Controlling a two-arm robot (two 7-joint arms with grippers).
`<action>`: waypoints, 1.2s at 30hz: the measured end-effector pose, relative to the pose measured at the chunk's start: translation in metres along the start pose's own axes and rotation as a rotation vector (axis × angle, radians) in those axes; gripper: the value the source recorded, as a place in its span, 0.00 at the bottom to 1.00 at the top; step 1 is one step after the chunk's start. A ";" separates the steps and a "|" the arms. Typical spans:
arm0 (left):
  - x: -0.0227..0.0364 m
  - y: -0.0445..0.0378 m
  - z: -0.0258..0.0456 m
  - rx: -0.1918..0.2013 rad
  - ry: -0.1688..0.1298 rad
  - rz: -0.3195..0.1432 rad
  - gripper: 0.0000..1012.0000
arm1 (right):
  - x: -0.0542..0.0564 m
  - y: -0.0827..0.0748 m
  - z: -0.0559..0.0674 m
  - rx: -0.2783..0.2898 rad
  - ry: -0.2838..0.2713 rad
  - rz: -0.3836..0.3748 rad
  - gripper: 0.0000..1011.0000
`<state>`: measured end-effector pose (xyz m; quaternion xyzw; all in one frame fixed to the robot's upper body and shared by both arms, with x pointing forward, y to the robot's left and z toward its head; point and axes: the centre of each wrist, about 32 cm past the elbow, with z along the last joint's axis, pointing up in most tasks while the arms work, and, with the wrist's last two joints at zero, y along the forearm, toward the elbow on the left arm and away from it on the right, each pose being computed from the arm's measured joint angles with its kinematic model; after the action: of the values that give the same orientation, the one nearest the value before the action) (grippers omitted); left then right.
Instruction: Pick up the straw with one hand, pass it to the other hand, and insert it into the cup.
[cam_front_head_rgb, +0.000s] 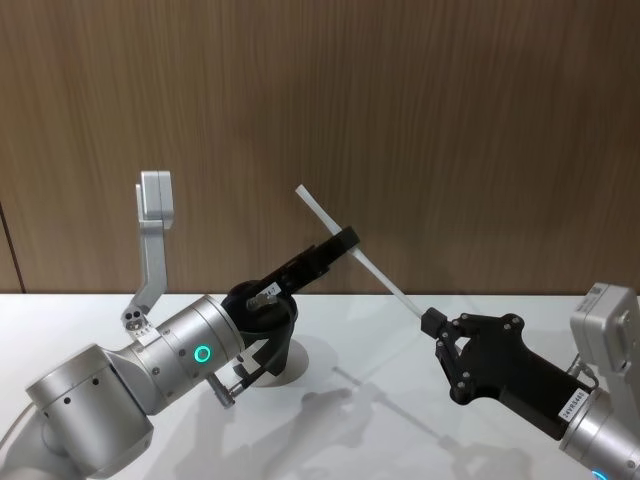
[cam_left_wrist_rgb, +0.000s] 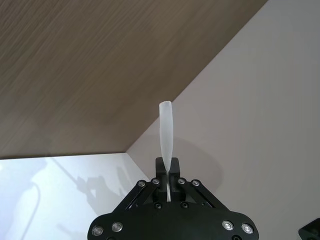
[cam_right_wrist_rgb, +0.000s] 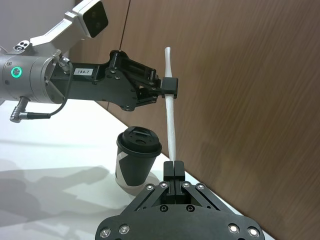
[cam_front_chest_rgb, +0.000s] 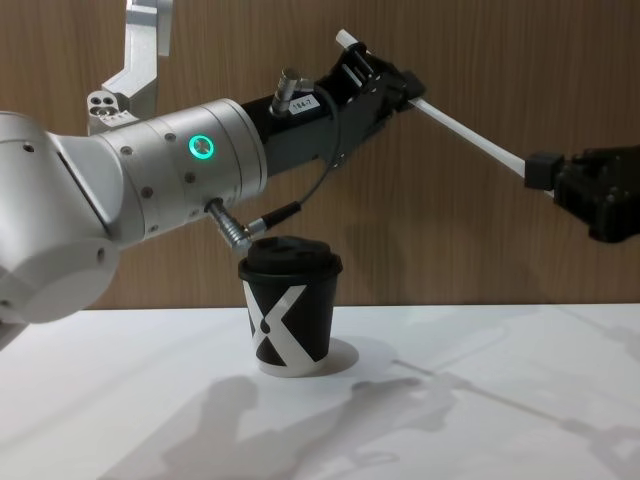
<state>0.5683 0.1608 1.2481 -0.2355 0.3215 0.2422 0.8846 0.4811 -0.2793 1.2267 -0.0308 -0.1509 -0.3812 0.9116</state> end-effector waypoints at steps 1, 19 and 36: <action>0.0000 0.0000 0.0000 0.000 0.000 0.000 0.03 | 0.000 0.000 0.000 0.000 0.000 0.000 0.01; -0.0010 0.0002 0.0000 -0.001 -0.008 0.005 0.01 | 0.000 0.000 0.000 0.000 0.000 0.000 0.01; -0.0022 0.0009 0.0003 0.000 -0.019 0.012 0.01 | 0.000 0.000 0.000 0.000 0.000 0.000 0.26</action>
<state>0.5664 0.1610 1.2496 -0.2314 0.3144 0.2498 0.8861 0.4811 -0.2793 1.2267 -0.0308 -0.1508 -0.3812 0.9116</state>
